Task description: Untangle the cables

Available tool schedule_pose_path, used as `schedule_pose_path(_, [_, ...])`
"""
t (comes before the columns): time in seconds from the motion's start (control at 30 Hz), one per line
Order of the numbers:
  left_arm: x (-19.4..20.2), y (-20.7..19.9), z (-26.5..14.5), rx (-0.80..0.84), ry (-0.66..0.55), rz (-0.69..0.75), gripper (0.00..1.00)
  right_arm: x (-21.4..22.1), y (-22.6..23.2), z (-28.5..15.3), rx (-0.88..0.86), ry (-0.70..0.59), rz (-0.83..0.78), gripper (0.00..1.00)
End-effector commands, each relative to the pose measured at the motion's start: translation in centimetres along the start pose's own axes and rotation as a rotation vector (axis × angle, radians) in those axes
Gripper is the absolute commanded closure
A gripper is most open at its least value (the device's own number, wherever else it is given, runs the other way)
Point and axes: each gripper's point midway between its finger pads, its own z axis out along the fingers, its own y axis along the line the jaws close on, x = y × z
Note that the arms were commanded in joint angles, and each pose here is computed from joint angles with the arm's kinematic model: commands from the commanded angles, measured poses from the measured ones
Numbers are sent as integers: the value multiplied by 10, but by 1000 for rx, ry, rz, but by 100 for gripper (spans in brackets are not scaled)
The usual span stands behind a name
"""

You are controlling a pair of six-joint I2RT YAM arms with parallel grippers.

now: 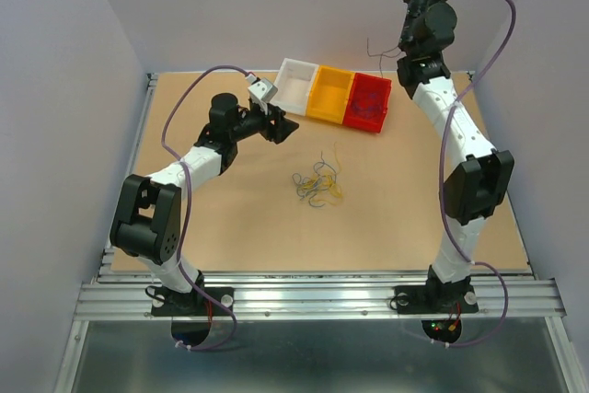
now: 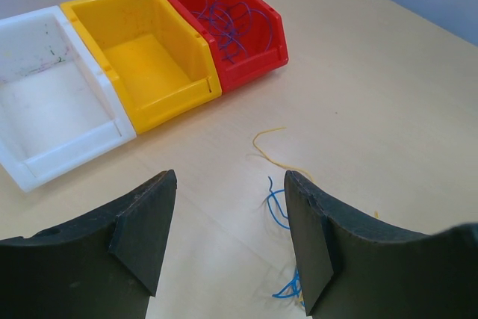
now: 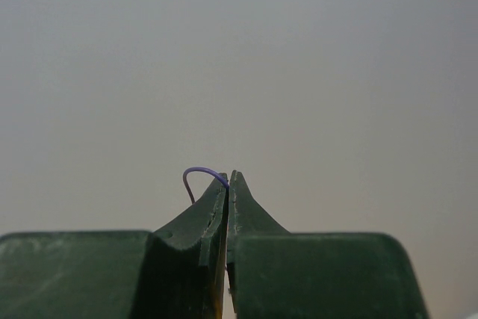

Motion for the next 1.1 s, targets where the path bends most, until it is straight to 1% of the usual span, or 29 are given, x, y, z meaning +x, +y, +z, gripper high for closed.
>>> schedule_pose_path(0.0, [-21,-5,-4,24,-62,43,29,17,-2,-5,-18,-7,44,99])
schedule_pose_path(0.07, [-21,-5,-4,22,-62,41,29,21,-2,-10,-23,2,67,99])
schedule_pose_path(0.1, [-21,-5,-4,22,-62,43,29,31,-3,-13,-29,16,61,99])
schedule_pose_path(0.13, [-21,-5,-4,22,-62,43,29,29,-2,-16,-38,16,76,99])
schedule_pose_path(0.17, [-21,-5,-4,21,-62,41,29,48,-5,-25,-42,53,67,99])
schedule_pose_path(0.3, [-21,-5,-4,17,-63,43,29,68,-7,-45,-79,99,81,100])
schedule_pose_path(0.33, [-23,-5,-5,18,-65,44,29,68,-9,-48,-80,103,80,99])
schedule_pose_path(0.37, [-24,-5,-5,18,-68,46,29,80,-13,-55,-75,129,69,99])
schedule_pose_path(0.6, [-26,-7,-7,17,-71,48,29,118,-23,-77,-70,205,60,99])
schedule_pose_path(0.67, [-27,-7,-8,14,-74,49,29,130,-27,-84,-62,231,71,99])
schedule_pose_path(0.7, [-28,-8,-10,15,-78,54,29,142,-27,-90,-71,257,83,99])
schedule_pose_path(0.87, [-30,-9,-11,12,-82,58,29,168,-15,-99,-148,314,117,99])
schedule_pose_path(0.97, [-30,-9,-12,9,-81,58,29,177,-17,-106,-136,338,152,99])
schedule_pose_path(1.07, [-29,-10,-11,18,-79,56,29,201,-24,-121,-114,396,172,99])
